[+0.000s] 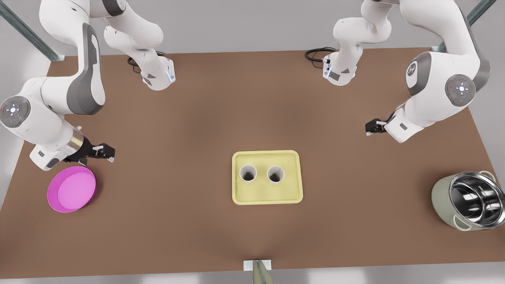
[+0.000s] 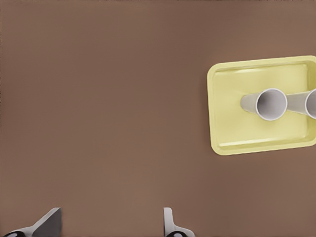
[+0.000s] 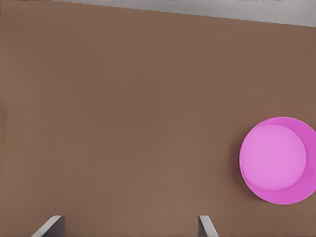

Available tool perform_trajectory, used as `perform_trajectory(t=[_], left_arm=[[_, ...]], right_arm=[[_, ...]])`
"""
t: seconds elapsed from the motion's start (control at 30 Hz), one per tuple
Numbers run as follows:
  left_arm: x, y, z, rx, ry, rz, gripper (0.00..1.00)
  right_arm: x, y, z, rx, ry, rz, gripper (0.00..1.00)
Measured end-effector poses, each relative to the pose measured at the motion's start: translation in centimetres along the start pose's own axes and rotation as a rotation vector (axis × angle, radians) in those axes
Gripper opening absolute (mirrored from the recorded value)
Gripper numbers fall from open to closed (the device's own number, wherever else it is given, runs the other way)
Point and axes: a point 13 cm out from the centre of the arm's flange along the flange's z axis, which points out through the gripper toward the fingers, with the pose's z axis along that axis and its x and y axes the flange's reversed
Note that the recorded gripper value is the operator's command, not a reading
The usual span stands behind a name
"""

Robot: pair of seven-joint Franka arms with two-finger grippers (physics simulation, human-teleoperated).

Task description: Use the left arm to pick up the white IKEA cup from the tray and place it on the middle-left position; use the right arm to pick up the white IKEA cup from the tray and place it on the middle-right position

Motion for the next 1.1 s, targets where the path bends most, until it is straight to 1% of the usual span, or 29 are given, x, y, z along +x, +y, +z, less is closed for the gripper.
perform_trajectory(t=[0.07,0.13,0.23,0.3,0.43,0.6,0.77,0.9,1.0,1.1], left_arm=[[-0.3,-0.3,0.1,-0.002,-0.007,0.005,1.0],[-0.4,-0.6,0.2,-0.004,-0.01,0.011,1.0],[-1.1,-0.6,2.1,-0.004,0.018,0.012,1.0],[-1.8,-0.4,4.2,-0.002,0.05,0.008,1.0],[-2.4,-0.2,5.3,-0.002,0.059,0.005,1.0],[-2.4,0.0,6.4,0.001,0.076,0.0,1.0],[-2.0,-0.1,5.5,0.001,0.07,0.0,1.0],[-2.2,-1.0,4.9,-0.002,0.052,0.015,1.0],[-4.8,-0.7,5.7,-0.028,0.017,0.026,1.0],[-6.1,-1.0,6.3,-0.05,-0.007,0.041,1.0]], right_arm=[[-0.2,0.0,0.3,-0.002,0.0,-0.006,1.0],[-0.8,1.8,3.8,-0.009,0.048,-0.037,1.0],[-1.9,8.2,10.4,-0.035,0.116,-0.119,1.0],[-2.4,12.7,13.6,-0.05,0.128,-0.159,1.0],[-2.2,21.5,18.8,-0.066,0.131,-0.215,1.0],[0.0,32.6,20.6,-0.091,0.094,-0.255,1.0],[1.8,40.0,23.1,-0.098,0.059,-0.231,1.0],[2.0,43.2,26.1,-0.104,0.032,-0.171,1.0],[0.4,44.6,27.5,-0.118,-0.005,-0.11,1.0],[-0.4,45.0,28.8,-0.128,-0.026,-0.054,1.0]])
